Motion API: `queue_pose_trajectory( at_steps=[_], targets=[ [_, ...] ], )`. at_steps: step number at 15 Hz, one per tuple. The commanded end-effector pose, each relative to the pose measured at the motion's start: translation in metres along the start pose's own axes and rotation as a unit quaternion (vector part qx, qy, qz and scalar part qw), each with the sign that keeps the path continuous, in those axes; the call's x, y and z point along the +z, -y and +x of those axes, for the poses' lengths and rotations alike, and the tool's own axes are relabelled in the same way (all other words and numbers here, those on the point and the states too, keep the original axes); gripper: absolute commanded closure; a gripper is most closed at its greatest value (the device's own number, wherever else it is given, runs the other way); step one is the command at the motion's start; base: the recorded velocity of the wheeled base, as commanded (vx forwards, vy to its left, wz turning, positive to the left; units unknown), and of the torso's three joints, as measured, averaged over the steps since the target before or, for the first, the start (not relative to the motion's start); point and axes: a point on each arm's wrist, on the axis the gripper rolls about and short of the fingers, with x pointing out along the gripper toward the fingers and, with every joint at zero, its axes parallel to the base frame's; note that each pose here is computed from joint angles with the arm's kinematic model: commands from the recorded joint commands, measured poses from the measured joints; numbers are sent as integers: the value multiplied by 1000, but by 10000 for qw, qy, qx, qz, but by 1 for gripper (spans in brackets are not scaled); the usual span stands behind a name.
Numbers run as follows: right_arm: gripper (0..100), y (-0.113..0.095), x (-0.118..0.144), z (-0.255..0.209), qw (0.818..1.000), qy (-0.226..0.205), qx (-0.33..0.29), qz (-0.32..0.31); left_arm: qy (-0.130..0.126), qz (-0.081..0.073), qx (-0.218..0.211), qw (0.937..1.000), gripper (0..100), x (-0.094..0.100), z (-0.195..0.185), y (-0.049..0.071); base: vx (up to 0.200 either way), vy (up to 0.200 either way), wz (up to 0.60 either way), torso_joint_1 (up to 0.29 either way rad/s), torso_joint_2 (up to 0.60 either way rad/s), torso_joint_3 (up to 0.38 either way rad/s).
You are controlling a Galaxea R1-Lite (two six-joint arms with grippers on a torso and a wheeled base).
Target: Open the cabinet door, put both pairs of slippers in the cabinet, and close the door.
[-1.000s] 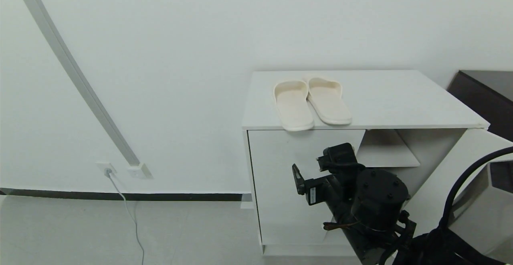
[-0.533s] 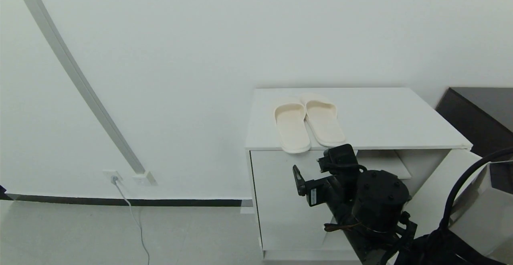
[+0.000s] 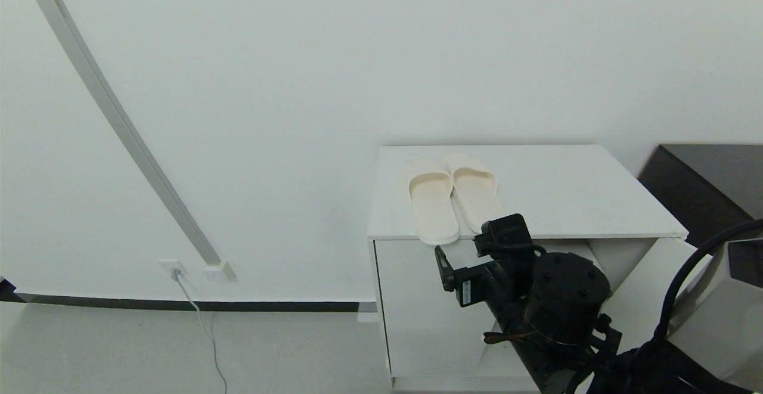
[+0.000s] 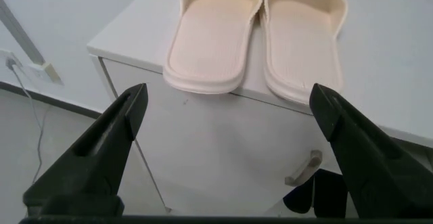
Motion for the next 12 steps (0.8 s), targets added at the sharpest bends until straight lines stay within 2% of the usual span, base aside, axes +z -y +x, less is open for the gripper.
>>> queue_pose_trajectory(
  at_steps=[1,3,5,8,10,12],
  targets=[
    [0,4,-2,4,9999,-20,-62,-76,-8,-1,1,10000,100,0,0,0,0,0,0,0,0,0],
    [0,15,5,18,9993,124,-142,-321,-8,-1,1,10000,100,0,0,0,0,0,0,0,0,0],
    [0,15,20,43,9992,11,-274,-290,-8,-1,1,10000,100,0,0,0,0,0,0,0,0,0],
    [0,8,50,63,9981,-427,-288,332,-8,-1,1,10000,100,0,0,0,0,0,0,0,0,0],
    [0,2,66,70,9959,-553,-291,654,-8,-16,24,10000,100,0,0,0,0,0,0,0,0,0],
    [0,0,76,68,9938,-762,-310,743,-8,-8,17,10000,100,0,0,0,0,0,0,0,0,0]
  ],
)
